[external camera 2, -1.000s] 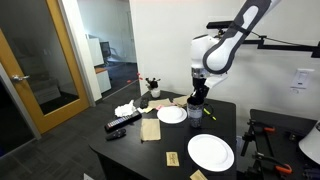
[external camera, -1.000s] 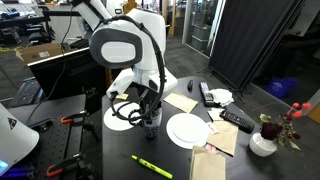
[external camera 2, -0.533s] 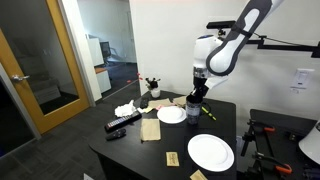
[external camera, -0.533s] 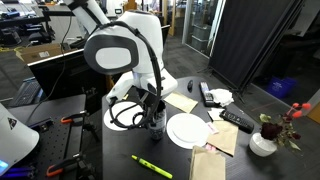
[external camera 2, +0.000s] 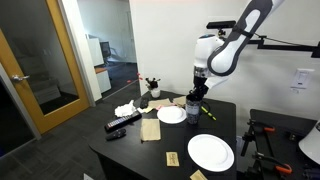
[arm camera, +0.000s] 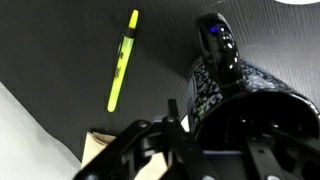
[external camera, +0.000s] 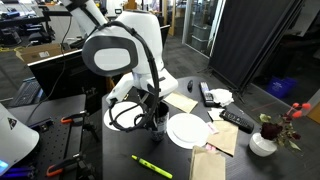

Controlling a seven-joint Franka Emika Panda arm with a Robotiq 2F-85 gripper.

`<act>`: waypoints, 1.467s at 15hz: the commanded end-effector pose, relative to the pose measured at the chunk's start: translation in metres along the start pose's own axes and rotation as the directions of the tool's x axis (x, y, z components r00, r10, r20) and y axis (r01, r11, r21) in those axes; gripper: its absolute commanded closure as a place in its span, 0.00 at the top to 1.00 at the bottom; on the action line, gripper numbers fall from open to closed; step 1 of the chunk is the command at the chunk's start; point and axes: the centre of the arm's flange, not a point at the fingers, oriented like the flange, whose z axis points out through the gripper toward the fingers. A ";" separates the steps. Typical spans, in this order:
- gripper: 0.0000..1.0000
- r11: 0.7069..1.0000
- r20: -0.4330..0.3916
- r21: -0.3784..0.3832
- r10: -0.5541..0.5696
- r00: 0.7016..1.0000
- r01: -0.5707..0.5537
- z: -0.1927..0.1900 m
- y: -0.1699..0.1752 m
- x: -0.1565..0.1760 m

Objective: Move the black and white mug to the right

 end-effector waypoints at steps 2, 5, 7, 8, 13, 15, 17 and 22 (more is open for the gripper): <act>0.82 1.000 -0.024 0.009 0.007 1.000 -0.007 -0.018 -0.004 -0.006; 1.00 1.000 -0.021 0.015 -0.006 1.000 0.006 -0.035 -0.008 -0.009; 1.00 1.000 -0.015 0.010 -0.013 1.000 0.013 -0.049 -0.011 -0.010; 1.00 1.000 -0.009 0.008 -0.020 1.000 0.020 -0.057 -0.011 -0.010; 1.00 0.999 0.009 -0.018 -0.046 0.999 0.046 -0.101 -0.011 -0.015; 1.00 0.998 0.010 -0.013 -0.062 0.998 0.062 -0.119 -0.013 -0.017; 1.00 0.996 0.013 -0.006 -0.085 0.996 0.085 -0.138 -0.016 -0.019; 1.00 0.993 0.006 -0.014 -0.115 0.993 0.115 -0.175 -0.020 -0.028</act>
